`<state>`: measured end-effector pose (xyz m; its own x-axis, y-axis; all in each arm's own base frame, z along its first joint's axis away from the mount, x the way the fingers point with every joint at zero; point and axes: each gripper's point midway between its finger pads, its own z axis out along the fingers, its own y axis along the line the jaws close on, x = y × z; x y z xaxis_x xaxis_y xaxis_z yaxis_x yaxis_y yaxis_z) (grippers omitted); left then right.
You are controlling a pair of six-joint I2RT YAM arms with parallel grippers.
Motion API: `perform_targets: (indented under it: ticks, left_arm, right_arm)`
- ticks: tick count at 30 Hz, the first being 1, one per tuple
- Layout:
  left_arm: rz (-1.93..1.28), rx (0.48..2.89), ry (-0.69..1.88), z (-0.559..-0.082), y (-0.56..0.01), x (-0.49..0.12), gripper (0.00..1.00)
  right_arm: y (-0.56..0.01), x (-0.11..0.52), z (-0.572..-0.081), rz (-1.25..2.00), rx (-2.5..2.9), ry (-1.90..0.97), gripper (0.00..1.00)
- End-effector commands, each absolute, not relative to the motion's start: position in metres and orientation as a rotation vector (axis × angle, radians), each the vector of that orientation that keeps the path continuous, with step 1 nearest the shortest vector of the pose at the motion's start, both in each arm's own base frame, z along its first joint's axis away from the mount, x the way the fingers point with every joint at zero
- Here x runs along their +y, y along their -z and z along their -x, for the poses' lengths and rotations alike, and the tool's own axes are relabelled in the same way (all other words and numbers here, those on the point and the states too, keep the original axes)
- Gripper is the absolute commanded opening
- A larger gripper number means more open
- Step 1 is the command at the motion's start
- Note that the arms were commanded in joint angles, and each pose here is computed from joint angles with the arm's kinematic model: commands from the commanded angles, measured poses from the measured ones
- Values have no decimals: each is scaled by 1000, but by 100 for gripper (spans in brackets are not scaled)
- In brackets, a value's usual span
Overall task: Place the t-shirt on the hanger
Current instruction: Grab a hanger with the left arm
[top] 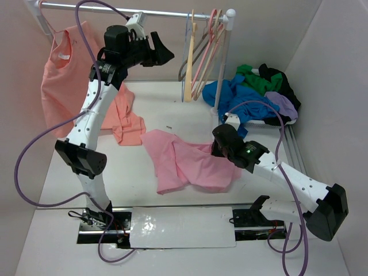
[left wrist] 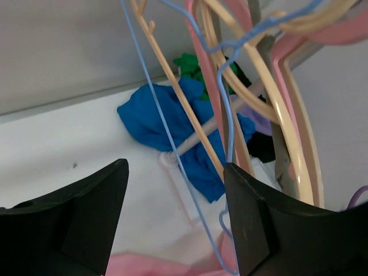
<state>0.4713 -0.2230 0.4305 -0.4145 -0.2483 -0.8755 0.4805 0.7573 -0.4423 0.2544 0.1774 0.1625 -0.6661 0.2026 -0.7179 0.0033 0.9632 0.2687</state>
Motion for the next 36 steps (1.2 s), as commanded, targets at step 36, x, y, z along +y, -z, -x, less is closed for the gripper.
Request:
perform_targets:
  ticks: [36]
  left_arm:
    - [-126, 1526, 625, -545, -466, -267, 67]
  right_arm:
    - [-146, 185, -252, -142, 2454, -228, 0]
